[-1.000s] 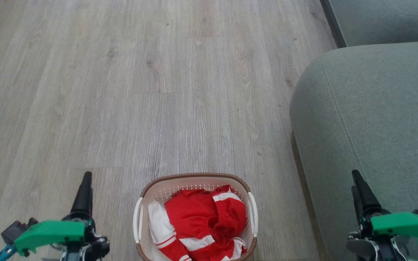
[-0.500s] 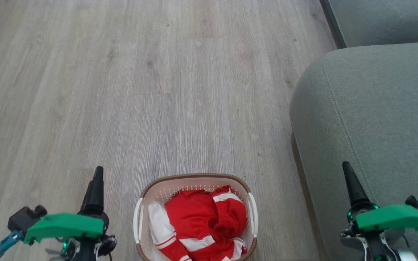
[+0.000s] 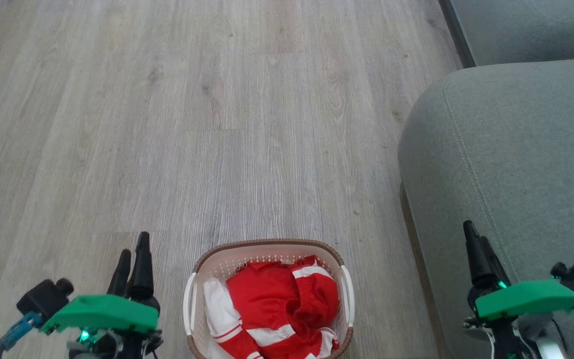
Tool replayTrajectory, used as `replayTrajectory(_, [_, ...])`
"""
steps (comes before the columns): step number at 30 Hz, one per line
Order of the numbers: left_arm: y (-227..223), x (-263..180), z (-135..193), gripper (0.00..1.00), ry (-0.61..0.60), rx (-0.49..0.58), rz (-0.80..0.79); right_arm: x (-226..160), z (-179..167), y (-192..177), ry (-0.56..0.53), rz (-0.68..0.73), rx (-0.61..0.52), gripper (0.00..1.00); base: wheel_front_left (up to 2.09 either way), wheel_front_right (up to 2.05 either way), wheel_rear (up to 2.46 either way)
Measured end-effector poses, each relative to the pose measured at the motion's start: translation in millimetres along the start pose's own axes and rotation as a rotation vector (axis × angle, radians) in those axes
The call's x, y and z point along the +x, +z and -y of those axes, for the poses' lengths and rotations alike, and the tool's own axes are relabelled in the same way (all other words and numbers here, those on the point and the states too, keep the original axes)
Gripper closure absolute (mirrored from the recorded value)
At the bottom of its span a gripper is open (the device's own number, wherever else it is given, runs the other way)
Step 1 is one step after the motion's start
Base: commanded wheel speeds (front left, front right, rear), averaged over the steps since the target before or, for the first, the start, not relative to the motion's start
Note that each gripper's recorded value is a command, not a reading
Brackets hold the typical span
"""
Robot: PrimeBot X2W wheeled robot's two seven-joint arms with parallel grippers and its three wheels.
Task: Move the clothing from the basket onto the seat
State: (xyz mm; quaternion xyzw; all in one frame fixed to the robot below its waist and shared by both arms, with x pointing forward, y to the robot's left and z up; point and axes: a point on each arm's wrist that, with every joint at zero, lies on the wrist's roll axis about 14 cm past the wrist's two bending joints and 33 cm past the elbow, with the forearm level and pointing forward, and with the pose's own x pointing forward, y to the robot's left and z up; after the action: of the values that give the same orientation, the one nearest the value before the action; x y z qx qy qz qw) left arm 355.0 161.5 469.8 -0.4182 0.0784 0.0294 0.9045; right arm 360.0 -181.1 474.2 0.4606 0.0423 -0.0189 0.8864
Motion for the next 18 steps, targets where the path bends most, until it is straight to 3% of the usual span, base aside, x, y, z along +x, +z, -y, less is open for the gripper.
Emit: replayTrajectory(18, [-1,-5,4,0.00,-0.001,0.249,0.028,0,-11,-3,0.042,0.008,-0.196,0.00,0.00,0.00,0.00])
